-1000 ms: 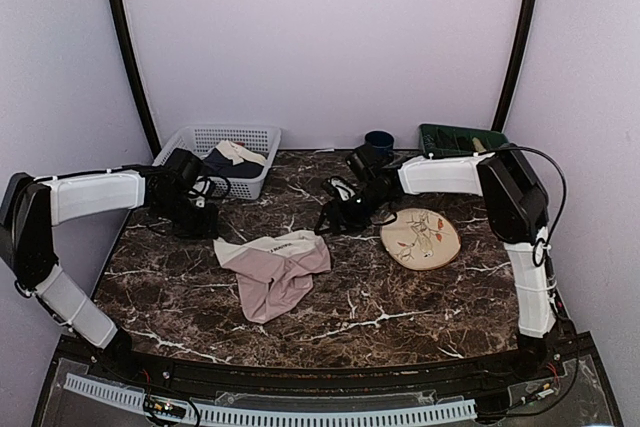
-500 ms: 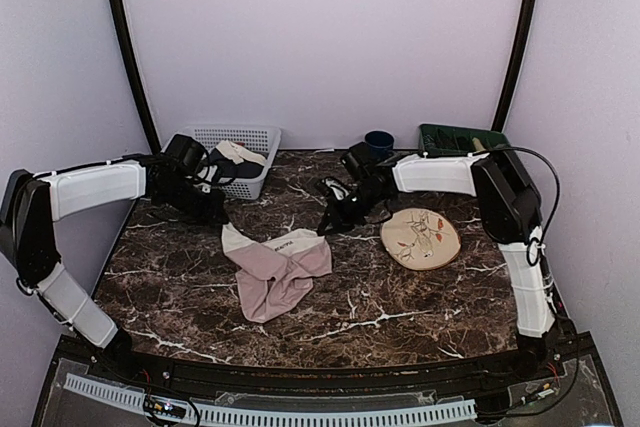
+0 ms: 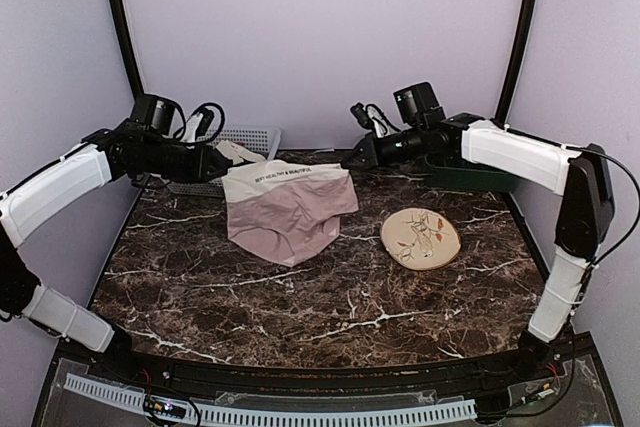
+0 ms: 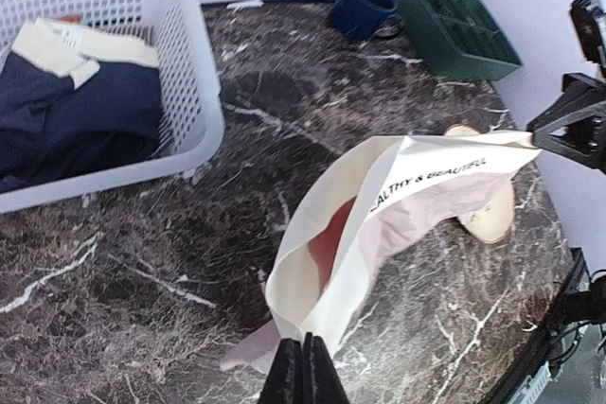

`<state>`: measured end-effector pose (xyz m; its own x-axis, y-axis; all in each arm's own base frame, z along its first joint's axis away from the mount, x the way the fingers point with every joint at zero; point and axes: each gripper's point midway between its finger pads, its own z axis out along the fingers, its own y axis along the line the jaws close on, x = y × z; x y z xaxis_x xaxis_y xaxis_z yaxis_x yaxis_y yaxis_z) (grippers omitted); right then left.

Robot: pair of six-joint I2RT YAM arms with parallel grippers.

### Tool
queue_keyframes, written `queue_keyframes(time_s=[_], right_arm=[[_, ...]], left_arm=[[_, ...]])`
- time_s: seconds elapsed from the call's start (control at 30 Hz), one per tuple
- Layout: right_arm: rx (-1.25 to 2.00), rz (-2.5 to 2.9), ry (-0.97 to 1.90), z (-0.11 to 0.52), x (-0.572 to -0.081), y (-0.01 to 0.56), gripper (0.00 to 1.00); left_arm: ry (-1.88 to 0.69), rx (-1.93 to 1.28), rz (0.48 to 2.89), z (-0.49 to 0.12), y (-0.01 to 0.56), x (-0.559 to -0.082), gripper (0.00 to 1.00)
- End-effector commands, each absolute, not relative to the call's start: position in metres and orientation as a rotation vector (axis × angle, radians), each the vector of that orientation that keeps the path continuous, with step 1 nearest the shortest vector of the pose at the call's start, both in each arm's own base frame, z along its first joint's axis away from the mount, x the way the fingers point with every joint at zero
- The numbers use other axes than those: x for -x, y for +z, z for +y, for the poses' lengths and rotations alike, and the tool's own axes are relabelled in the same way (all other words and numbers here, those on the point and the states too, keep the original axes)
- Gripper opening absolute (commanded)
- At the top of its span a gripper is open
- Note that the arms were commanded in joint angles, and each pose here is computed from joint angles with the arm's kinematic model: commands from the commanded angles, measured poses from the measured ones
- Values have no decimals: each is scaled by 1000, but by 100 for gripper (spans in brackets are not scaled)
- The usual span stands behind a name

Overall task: Roll the underwear
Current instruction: Flatten out the underwear at the center of the board.

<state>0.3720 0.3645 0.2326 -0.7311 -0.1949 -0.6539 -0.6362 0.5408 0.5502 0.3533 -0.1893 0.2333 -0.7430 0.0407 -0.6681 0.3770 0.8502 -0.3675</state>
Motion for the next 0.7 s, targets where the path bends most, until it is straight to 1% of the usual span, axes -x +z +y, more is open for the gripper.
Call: queue_keyframes(time_s=[0.0, 0.13, 0.2, 0.27, 0.33, 0.4, 0.47, 0.53, 0.57, 0.6, 0.63, 0.67], right_arm=[[671, 2077, 1073, 351, -358, 286, 0], [655, 1914, 1151, 334, -316, 337, 0], [652, 1886, 1176, 332, -293, 348, 0], [636, 1881, 1190, 331, -277, 356, 0], [583, 1892, 1184, 327, -273, 358, 0], [499, 1924, 1114, 318, -285, 354, 0], [412, 1978, 957, 306, -315, 338, 0], [336, 2066, 825, 297, -356, 306, 0], [308, 2116, 782, 297, -376, 286, 0], [299, 2176, 754, 298, -395, 264, 13], [293, 2254, 726, 300, -411, 239, 31], [303, 2345, 710, 302, -421, 217, 46]], left_arm=[[-781, -439, 2087, -197, 318, -319, 0], [-955, -527, 1945, -207, 355, -276, 0], [-1009, -557, 1922, -211, 366, -259, 0], [-1034, -556, 1909, -213, 376, -249, 0], [-1019, -520, 1899, -210, 384, -252, 0], [-913, -435, 1918, -200, 383, -273, 0], [-796, -371, 1962, -194, 368, -304, 0], [-686, -314, 2031, -190, 342, -339, 1], [-620, -260, 2080, -182, 325, -359, 5], [-553, -196, 2136, -172, 303, -379, 14], [-492, -151, 2197, -163, 280, -395, 35], [-431, -129, 2272, -154, 255, -407, 47]])
